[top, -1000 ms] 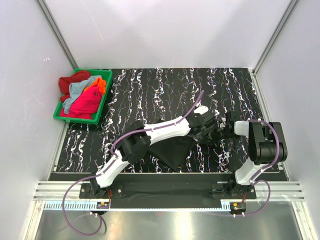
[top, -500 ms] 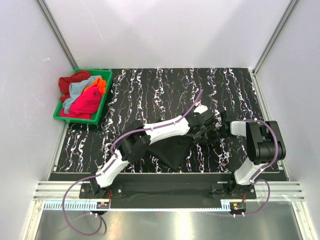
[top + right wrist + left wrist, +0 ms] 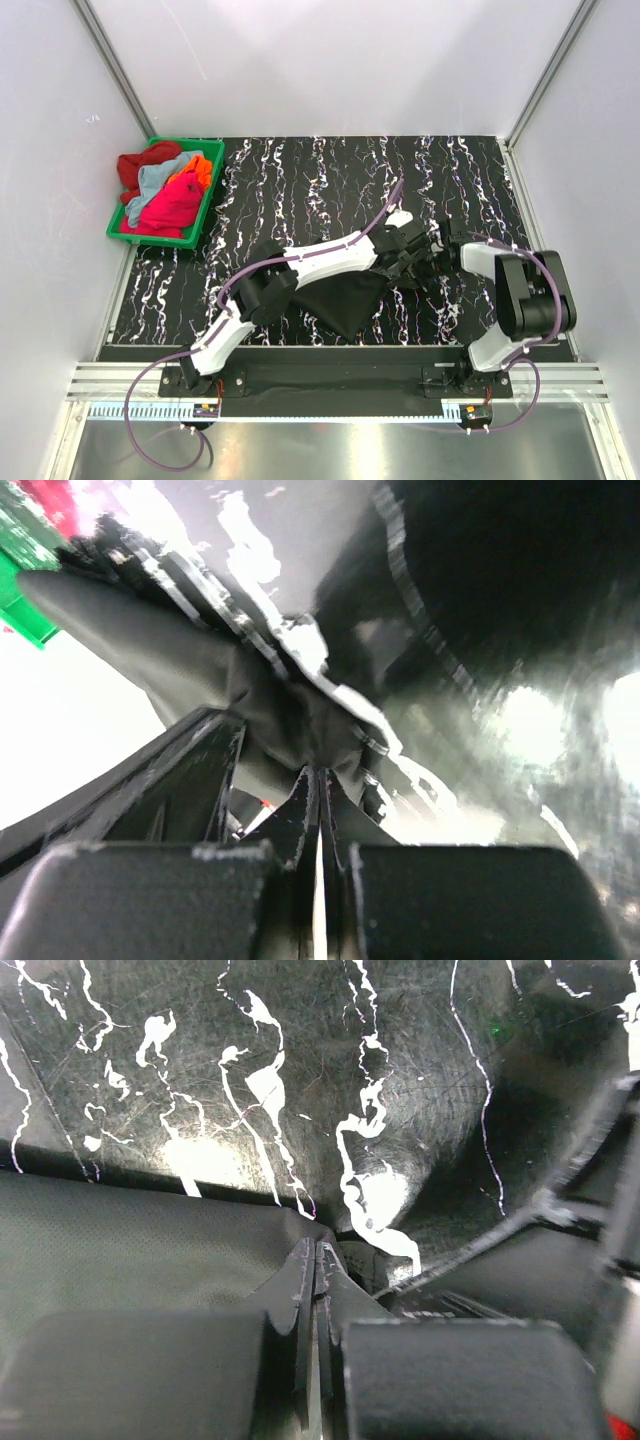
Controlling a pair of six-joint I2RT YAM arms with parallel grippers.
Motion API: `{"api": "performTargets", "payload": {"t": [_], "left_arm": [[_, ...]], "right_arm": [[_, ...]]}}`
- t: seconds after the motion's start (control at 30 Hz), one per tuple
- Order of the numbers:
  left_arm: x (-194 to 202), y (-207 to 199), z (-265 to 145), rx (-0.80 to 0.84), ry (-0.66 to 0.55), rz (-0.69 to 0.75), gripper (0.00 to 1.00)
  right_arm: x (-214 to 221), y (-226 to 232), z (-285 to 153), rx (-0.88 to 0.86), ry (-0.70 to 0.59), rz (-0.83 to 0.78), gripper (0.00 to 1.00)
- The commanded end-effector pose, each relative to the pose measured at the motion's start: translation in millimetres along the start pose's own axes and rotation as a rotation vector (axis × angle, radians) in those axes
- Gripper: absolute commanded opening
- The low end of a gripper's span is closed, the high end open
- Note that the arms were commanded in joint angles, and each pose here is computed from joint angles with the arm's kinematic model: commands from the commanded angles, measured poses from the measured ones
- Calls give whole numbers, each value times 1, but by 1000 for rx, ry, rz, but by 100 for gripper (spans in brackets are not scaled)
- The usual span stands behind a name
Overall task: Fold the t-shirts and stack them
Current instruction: Fold the tshirt
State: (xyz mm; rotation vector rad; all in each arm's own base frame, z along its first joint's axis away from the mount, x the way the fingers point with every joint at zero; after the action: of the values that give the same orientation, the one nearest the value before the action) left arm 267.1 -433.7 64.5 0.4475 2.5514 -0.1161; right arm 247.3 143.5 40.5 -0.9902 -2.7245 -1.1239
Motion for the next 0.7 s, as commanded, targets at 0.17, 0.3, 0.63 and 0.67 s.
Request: {"api": "performTargets", "payload": {"t": [0.17, 0.3, 0.63, 0.67], "left_arm": [[-33, -4, -41, 72, -96, -41, 0], [-35, -3, -45, 76, -102, -45, 0], [-30, 7, -55, 66, -103, -53, 0], [-30, 7, -55, 67, -104, -52, 0]], "right_arm": [[7, 28, -35, -24, -75, -111, 2], [8, 22, -26, -21, -37, -90, 1], [8, 19, -2, 2, 7, -89, 0], [6, 15, 1, 14, 6, -86, 0]]}}
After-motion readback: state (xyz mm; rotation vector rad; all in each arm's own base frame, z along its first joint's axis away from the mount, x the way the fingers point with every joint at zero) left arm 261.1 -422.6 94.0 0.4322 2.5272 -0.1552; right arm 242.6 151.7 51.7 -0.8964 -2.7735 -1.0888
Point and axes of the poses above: each gripper's point midway between its finger pads, its own z axis out along the fingers, its own y axis along the line the jaws close on, x = y × z, the point moved 2 cm from there along -z, back along the fingers, and after that the axes turned 3 degrees about z, right-handed, at the moved point
